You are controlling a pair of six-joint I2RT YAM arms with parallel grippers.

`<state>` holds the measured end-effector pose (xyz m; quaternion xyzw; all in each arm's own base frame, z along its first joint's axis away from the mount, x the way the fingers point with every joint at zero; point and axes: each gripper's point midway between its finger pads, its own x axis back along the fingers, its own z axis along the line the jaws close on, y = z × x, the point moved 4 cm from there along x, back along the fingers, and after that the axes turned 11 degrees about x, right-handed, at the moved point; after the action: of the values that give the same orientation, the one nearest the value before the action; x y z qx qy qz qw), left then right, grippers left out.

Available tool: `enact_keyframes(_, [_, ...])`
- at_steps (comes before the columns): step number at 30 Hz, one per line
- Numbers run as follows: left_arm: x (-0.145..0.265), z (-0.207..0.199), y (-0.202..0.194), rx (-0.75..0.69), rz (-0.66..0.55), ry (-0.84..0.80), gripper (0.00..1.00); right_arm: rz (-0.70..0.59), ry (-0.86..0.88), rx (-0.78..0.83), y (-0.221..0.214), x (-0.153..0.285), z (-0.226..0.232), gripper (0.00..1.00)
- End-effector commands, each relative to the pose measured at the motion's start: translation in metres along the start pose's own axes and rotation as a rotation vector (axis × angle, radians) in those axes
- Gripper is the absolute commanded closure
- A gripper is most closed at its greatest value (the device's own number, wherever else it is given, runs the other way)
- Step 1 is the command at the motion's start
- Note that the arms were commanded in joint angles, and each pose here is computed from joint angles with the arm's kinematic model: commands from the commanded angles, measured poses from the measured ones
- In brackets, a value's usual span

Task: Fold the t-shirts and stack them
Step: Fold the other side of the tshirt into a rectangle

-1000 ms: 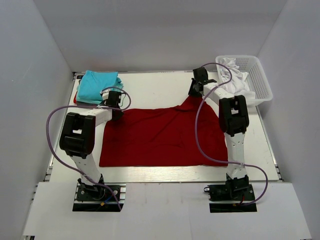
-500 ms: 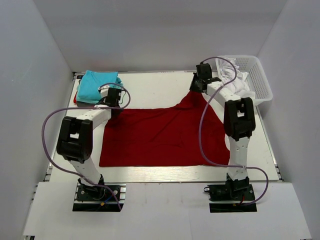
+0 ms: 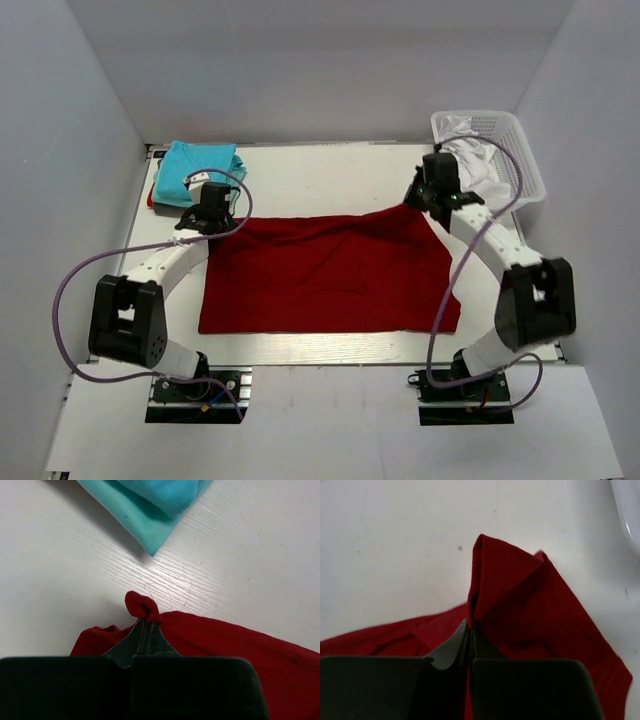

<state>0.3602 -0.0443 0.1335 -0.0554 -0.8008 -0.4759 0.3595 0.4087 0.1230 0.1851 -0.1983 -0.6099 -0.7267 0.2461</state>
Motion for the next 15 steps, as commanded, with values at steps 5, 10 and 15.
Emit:
enact_keyframes(5, [0.023, -0.006, 0.006, 0.026, -0.02, -0.114, 1.0, 0.021, -0.074, -0.087, -0.047, 0.063, -0.028, 1.0])
enact_keyframes(10, [0.032, 0.013, -0.003, 0.065, -0.012, -0.05, 1.0, 0.08, -0.1, -0.079, -0.074, 0.092, -0.04, 1.0])
enact_keyframes(15, [0.046, 0.033, -0.01, 0.106, -0.033, -0.028, 1.0, 0.14, -0.038, -0.108, -0.095, 0.108, -0.036, 1.0])
